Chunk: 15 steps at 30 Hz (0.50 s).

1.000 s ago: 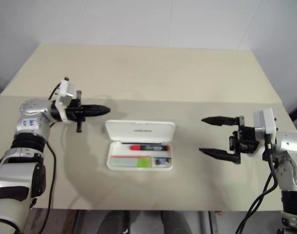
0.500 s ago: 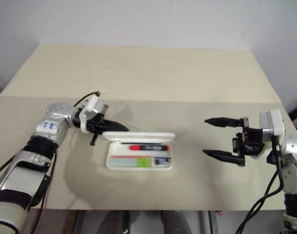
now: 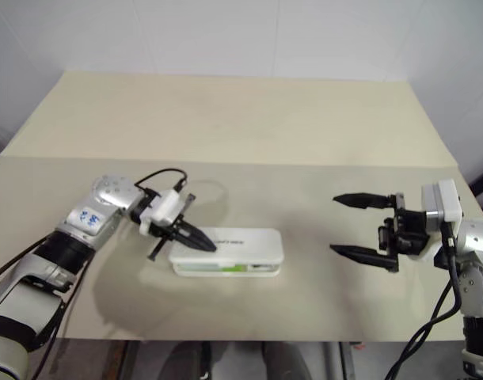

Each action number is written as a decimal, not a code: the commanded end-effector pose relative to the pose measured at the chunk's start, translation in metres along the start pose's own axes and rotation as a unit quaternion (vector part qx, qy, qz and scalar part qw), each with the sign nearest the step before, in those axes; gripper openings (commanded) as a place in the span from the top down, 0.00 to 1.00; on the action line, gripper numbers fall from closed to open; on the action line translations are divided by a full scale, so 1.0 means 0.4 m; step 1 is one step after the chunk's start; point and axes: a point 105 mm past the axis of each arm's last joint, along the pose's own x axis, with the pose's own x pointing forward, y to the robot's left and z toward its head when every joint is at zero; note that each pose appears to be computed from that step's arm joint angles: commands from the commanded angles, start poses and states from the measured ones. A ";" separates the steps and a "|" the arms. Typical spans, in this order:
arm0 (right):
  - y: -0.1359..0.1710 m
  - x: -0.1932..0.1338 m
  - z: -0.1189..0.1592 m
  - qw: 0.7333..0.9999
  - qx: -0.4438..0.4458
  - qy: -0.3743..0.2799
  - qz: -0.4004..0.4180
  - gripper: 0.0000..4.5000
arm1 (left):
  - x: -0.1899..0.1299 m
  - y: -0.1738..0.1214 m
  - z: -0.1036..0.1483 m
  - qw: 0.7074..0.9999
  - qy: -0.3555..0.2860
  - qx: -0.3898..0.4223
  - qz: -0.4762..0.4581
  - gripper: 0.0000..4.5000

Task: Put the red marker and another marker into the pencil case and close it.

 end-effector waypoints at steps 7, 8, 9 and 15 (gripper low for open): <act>0.008 0.000 0.021 1.000 -0.017 0.001 -0.004 0.00 | 0.007 -0.028 -0.065 0.987 0.106 0.081 -0.086 0.99; 0.008 -0.001 0.021 1.000 -0.017 0.001 -0.005 0.00 | 0.005 -0.028 -0.073 0.985 0.118 0.089 -0.090 0.99; 0.007 -0.001 0.022 1.000 -0.016 0.001 -0.005 0.00 | 0.003 -0.026 -0.078 0.983 0.126 0.097 -0.090 0.99; 0.002 -0.003 0.025 1.000 -0.018 0.003 -0.004 0.00 | 0.008 0.021 -0.060 0.985 0.104 0.133 -0.038 0.99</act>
